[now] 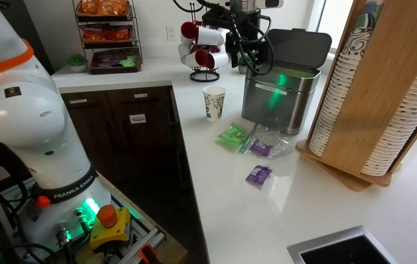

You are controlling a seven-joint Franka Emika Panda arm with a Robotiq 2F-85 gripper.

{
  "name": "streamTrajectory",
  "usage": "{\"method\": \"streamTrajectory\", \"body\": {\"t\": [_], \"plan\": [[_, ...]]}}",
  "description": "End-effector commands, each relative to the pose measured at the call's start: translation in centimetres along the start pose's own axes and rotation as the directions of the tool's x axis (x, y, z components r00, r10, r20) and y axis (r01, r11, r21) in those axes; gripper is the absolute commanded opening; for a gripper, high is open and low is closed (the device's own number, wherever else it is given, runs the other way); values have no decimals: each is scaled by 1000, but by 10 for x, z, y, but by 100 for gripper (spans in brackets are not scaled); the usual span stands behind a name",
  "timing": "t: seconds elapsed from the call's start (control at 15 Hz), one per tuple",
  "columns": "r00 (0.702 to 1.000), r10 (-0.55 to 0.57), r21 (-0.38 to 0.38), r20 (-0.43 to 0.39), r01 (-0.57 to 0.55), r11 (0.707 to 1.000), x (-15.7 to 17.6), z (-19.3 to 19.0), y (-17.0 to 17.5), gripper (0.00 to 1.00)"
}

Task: Remove a green packet from the silver bin and put it on the counter

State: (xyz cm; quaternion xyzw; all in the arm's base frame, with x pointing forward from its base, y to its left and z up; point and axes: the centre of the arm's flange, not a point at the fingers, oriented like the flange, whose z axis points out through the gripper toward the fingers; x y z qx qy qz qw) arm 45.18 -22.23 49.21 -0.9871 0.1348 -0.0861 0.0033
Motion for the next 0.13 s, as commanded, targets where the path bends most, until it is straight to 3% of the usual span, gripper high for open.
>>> {"method": "streamTrajectory", "body": {"t": [0.0, 0.07], "plan": [[999, 0, -28, -37, -1, 1000, -22, -1, -3, 100], [1000, -2, -2, -8, 2, 1000, -4, -3, 0, 100]]}}
